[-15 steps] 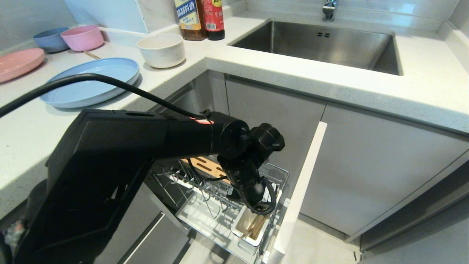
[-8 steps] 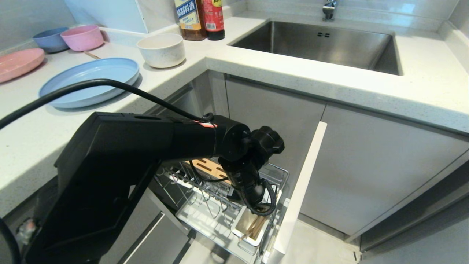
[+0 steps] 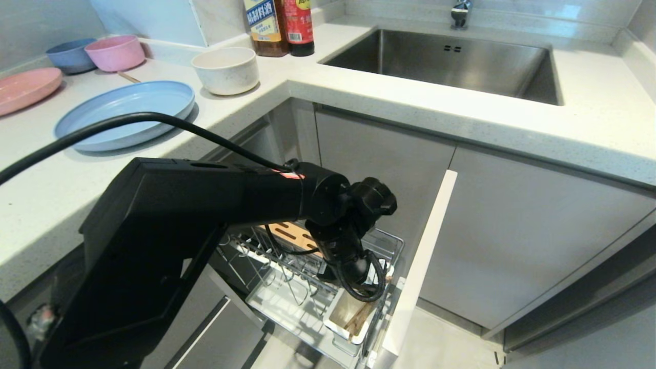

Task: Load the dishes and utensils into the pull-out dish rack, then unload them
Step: Pick up the fork and place it in the cupboard

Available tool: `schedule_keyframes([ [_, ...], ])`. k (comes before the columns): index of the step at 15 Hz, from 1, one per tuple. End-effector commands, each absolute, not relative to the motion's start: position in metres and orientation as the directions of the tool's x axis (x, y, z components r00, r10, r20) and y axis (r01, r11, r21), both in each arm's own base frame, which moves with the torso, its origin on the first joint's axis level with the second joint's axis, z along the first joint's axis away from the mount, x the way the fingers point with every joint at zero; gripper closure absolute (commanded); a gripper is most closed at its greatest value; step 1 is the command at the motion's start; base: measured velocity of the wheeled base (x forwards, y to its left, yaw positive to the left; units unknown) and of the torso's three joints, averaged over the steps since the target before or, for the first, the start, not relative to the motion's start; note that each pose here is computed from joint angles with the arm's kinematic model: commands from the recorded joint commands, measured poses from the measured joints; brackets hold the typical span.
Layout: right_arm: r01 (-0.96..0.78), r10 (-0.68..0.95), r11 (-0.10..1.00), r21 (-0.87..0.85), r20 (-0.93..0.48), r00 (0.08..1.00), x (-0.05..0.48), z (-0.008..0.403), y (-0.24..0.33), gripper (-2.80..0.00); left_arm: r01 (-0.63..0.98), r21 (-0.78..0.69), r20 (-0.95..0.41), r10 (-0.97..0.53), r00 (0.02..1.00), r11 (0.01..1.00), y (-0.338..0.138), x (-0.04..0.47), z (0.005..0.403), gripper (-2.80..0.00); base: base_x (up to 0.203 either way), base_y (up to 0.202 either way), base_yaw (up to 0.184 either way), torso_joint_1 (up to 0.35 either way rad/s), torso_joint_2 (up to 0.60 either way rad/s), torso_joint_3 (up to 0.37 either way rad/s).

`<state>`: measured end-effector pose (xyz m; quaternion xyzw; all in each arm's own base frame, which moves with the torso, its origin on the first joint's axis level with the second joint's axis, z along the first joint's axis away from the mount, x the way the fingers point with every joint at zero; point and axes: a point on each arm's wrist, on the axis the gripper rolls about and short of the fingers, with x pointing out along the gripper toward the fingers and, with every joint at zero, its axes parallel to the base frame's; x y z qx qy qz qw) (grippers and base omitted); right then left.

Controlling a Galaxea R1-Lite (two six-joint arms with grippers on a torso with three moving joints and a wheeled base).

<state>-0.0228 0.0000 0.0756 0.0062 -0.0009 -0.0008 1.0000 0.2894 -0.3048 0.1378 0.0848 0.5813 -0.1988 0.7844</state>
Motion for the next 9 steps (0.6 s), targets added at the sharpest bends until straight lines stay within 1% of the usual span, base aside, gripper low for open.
schedule_keyframes([
  [1, 0.002, -0.002, 1.000, 0.012, 0.000, 1.000, -0.023, 0.075, 0.000, 0.00, 0.407, -0.099, -0.946, -0.213, 0.246, 0.908, -0.304, 0.288, 0.140, -2.80, 0.000, 0.000, 0.000, 0.000, 0.00, 0.000],
  [4, 0.002, -0.002, 1.000, 0.012, 0.000, 1.000, -0.023, 0.075, 0.000, 0.00, 0.409, -0.103, -0.942, -0.221, 0.253, 0.907, -0.303, 0.287, 0.145, -2.80, 0.000, 0.000, 0.000, 0.000, 0.00, 0.000],
  [6, 0.002, -0.002, 1.000, 0.012, 0.001, 1.000, -0.023, 0.075, 0.000, 0.00, 0.408, -0.108, -0.934, -0.233, 0.272, 0.907, -0.300, 0.284, 0.155, -2.80, 0.000, 0.000, 0.000, 0.000, 0.00, 0.000],
  [9, 0.002, -0.002, 1.000, 0.012, 0.000, 1.000, -0.023, 0.075, 0.000, 0.00, 0.389, -0.072, -0.920, -0.212, 0.330, 0.918, -0.295, 0.281, 0.169, -2.80, 0.000, 0.000, 0.000, 0.000, 0.00, 0.000],
])
